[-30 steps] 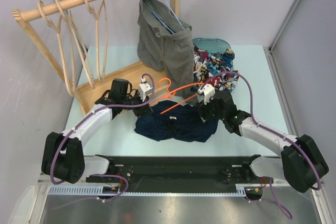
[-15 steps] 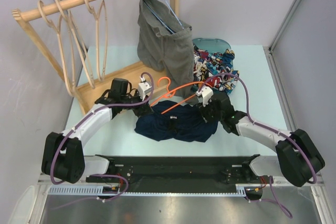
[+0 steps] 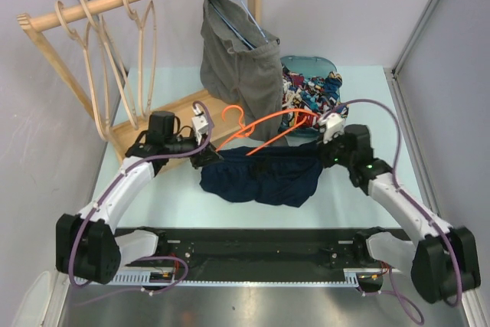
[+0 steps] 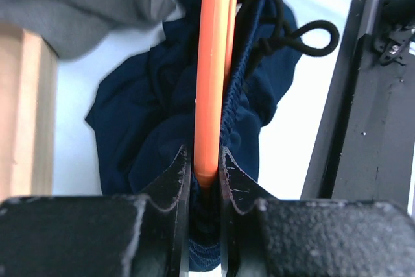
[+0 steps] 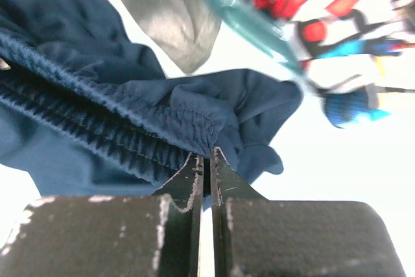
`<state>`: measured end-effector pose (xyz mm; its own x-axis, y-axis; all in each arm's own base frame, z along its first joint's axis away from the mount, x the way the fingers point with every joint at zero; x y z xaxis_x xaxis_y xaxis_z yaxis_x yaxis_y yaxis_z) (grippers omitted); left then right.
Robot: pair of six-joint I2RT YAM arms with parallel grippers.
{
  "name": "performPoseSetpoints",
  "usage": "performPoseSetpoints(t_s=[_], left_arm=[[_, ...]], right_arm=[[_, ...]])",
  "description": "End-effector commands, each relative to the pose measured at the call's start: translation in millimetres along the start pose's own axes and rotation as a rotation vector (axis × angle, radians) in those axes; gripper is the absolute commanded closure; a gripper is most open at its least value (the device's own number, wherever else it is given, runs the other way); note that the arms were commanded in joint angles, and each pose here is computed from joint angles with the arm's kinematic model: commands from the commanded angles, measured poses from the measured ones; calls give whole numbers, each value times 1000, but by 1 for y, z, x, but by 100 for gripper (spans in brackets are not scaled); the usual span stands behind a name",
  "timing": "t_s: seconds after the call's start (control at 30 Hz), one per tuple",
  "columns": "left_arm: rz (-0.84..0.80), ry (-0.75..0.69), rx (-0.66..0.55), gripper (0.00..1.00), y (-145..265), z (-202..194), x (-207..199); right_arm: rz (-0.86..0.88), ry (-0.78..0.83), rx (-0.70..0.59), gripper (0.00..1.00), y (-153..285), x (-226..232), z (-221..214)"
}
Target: Place the shorts on the hanger
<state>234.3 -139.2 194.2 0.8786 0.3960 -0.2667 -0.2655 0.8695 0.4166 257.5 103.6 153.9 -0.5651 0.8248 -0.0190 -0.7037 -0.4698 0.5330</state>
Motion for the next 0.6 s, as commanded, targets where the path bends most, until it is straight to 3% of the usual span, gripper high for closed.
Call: performPoseSetpoints(t_s=[0.0, 0.2, 0.37, 0.57], left_arm=[[-21, -148, -79, 100, 20, 5, -7], [-55, -288, 31, 100, 24, -13, -7], [-46, -395, 147, 100, 22, -21, -3], [84, -453, 283, 100, 12, -31, 11]], right_arm=[[-25, -121, 80, 100, 35, -27, -17], [-62, -259, 84, 100, 40, -61, -26], [-32, -279, 68, 100, 41, -66, -10], [-38, -253, 89, 100, 50, -65, -5]])
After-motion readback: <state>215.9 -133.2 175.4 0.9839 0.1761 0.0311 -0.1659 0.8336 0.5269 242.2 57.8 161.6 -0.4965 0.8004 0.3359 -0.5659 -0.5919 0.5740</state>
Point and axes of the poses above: each gripper's point midway between its finger pads, its own y axis back along the fingers, its own x axis along the line the jaws close on, z = x × y, the point moved 6 cm from there along y, back along the fingers, and after that the axes turned 2 degrees about y, right-handed, at the moved point
